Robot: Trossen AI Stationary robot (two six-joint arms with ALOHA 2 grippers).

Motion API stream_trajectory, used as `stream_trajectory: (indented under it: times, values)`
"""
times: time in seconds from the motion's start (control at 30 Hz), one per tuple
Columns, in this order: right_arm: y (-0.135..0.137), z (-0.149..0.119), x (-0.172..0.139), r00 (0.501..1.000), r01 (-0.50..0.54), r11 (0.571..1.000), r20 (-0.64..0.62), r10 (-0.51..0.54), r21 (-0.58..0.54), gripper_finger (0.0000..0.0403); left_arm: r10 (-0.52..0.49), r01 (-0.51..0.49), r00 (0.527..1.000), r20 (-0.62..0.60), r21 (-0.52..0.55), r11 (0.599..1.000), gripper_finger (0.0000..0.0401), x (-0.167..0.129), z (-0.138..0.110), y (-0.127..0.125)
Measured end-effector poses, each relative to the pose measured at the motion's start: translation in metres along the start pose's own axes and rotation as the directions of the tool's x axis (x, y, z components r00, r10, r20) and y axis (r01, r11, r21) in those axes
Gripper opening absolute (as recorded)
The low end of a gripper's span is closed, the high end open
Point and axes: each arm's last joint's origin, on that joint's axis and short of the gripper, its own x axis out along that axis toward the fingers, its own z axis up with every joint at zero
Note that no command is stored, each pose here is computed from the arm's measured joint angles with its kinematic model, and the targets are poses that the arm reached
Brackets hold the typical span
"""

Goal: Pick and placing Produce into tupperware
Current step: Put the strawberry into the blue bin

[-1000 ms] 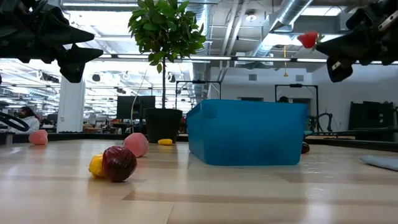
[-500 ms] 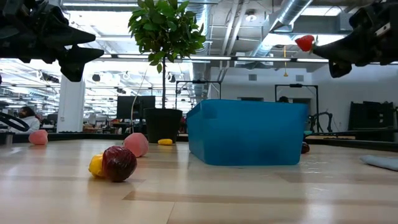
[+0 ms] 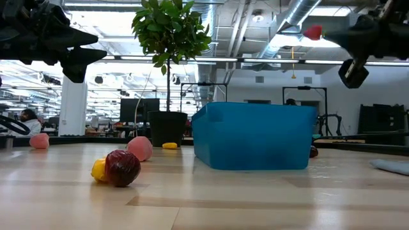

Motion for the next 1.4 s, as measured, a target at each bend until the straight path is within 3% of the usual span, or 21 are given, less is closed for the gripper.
stream_trajectory:
  times: [0.13,0.3,0.4,0.5,0.63,0.73,0.87,1.0,1.17,1.4]
  values:
    - [0.006,0.008,-0.001,0.995,-0.071,0.978,0.087,0.055,0.194,0.0020,0.000,0.000,1.000,-0.001,-0.012,1.000,0.0180,0.000,0.000,0.000]
    - [0.011,0.014,-0.002,0.984,-0.147,0.912,0.152,0.095,0.382,0.0020,0.000,0.000,1.000,0.000,-0.017,1.000,0.0180,0.000,0.000,0.000]
    - [0.011,0.013,-0.001,0.985,-0.149,0.890,0.144,0.096,0.432,0.0020,0.000,0.000,1.000,0.000,-0.039,0.999,0.0180,0.000,0.000,0.000]
    - [0.010,0.012,-0.001,0.986,-0.132,0.899,0.147,0.077,0.418,0.0020,-0.001,0.001,1.000,0.000,-0.076,0.997,0.0180,0.000,0.000,0.000]
    - [0.009,0.010,-0.001,0.991,-0.099,0.957,0.115,0.070,0.272,0.0020,-0.001,0.001,1.000,0.000,-0.076,0.997,0.0180,0.000,0.000,0.000]
    - [0.007,0.007,0.000,0.996,-0.061,0.996,0.075,0.056,0.064,0.0020,-0.001,0.001,1.000,0.000,-0.073,0.997,0.0180,0.000,0.000,0.000]
    - [0.004,0.003,0.000,0.999,-0.032,0.980,0.035,0.040,-0.199,0.0020,0.000,0.000,1.000,0.000,-0.068,0.998,0.0180,0.000,0.000,0.000]
    - [0.003,0.002,0.000,1.000,-0.017,0.915,0.016,0.026,-0.404,0.0020,0.002,-0.002,1.000,0.000,-0.067,0.998,0.0180,0.000,0.000,0.000]
    - [0.001,0.000,0.001,1.000,0.005,0.765,0.001,-0.005,-0.644,0.0020,0.012,-0.011,1.000,0.004,-0.045,0.999,0.0180,0.000,0.000,0.000]
    - [-0.008,-0.001,0.006,0.973,0.195,0.571,0.086,-0.213,-0.797,0.0021,0.054,-0.054,0.998,0.021,-0.019,0.998,0.0180,0.000,0.001,0.001]
